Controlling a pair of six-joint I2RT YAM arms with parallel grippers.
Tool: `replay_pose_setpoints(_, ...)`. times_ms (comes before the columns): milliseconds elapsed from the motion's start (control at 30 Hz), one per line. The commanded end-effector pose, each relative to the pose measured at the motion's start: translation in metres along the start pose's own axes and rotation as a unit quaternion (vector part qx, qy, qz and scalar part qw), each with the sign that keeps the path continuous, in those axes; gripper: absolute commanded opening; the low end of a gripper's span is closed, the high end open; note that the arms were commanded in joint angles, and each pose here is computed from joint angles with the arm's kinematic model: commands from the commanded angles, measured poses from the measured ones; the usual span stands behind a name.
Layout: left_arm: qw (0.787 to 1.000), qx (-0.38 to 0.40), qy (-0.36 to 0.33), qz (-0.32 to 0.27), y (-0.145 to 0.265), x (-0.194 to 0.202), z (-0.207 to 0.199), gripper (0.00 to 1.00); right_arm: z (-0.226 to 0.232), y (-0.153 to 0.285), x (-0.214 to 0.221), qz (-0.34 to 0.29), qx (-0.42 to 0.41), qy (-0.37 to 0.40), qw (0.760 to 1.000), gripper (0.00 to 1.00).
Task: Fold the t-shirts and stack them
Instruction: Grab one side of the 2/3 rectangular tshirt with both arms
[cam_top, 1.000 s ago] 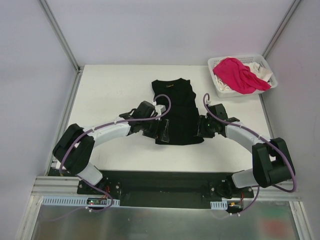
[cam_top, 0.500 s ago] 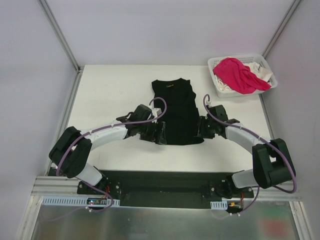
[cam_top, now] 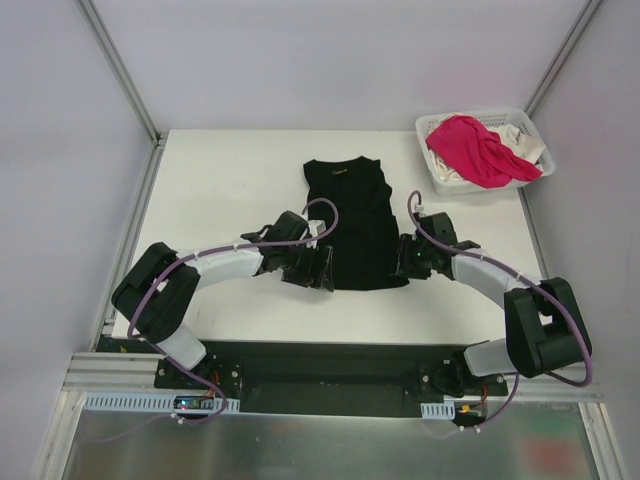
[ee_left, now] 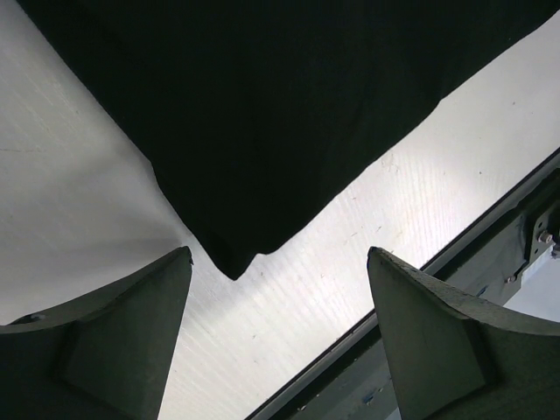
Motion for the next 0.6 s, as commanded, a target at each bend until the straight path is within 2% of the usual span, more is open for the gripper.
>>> replay_pose_setpoints(0,0.999,0.022,-0.017,-0.026,0.003,-0.019,-0.008,0.80,-0.007,0.006,-0.006,-0.023,0.013,-0.013,1.000,0.41)
replay_pose_setpoints(567,0.999,0.015,-0.018,-0.028,0.002,-0.020,-0.004,0.80,-0.018,0.008,-0.003,-0.021,0.019,-0.033,0.999,0.43)
Point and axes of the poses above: each gripper's point midway between its finger pads, its own y axis back along the fingers, its own z axis along the line the jaws close on, x = y × z, the point moved 9 cm from there along y, back along the fingers, and after that the axes turned 9 degrees about -y, right-handed, at the moved point
